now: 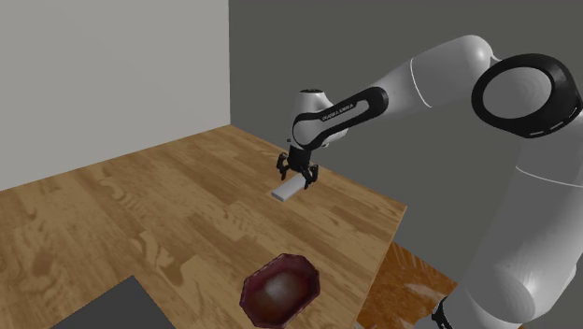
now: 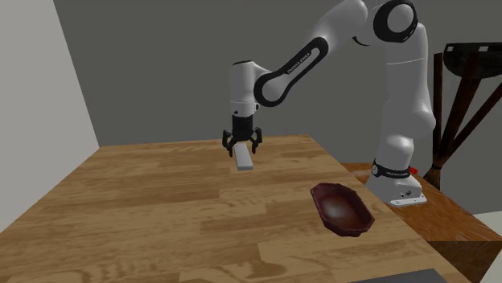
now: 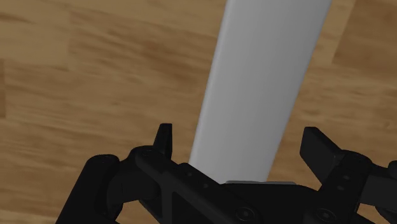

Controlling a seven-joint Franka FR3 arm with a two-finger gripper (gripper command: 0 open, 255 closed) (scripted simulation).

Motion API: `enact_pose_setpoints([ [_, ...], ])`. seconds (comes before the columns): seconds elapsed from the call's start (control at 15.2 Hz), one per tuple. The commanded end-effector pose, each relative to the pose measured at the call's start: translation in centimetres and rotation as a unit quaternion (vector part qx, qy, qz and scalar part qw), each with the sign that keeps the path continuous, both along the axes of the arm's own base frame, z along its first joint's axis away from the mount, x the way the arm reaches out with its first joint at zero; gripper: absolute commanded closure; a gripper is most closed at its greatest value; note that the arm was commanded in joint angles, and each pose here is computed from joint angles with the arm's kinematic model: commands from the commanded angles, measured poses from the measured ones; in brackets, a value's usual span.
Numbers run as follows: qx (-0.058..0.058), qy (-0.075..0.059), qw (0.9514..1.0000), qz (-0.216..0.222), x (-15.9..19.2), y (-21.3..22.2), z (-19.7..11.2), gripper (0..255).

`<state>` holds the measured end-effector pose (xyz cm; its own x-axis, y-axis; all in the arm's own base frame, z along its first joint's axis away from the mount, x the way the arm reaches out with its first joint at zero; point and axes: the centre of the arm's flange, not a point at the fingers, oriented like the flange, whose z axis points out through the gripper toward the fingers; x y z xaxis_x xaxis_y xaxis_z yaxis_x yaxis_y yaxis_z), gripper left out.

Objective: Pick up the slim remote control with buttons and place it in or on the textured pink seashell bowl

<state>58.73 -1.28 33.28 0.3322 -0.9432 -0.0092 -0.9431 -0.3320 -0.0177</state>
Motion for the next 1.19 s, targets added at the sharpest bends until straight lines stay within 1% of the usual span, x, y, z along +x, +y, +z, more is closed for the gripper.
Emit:
enact_pose_setpoints([
  [0.0, 0.000, 0.000, 1.0000, 0.000, 0.10, 0.02, -0.22, 0],
  [0.4, 0.000, 0.000, 1.0000, 0.000, 0.10, 0.02, -0.21, 0],
  [0.46, 0.000, 0.000, 1.0000, 0.000, 0.10, 0.02, -0.21, 255],
  [1.06, 0.000, 0.000, 1.0000, 0.000, 0.10, 0.02, -0.22, 255],
  [1.12, 0.000, 0.000, 1.0000, 0.000, 0.10, 0.02, 0.31, 255],
])
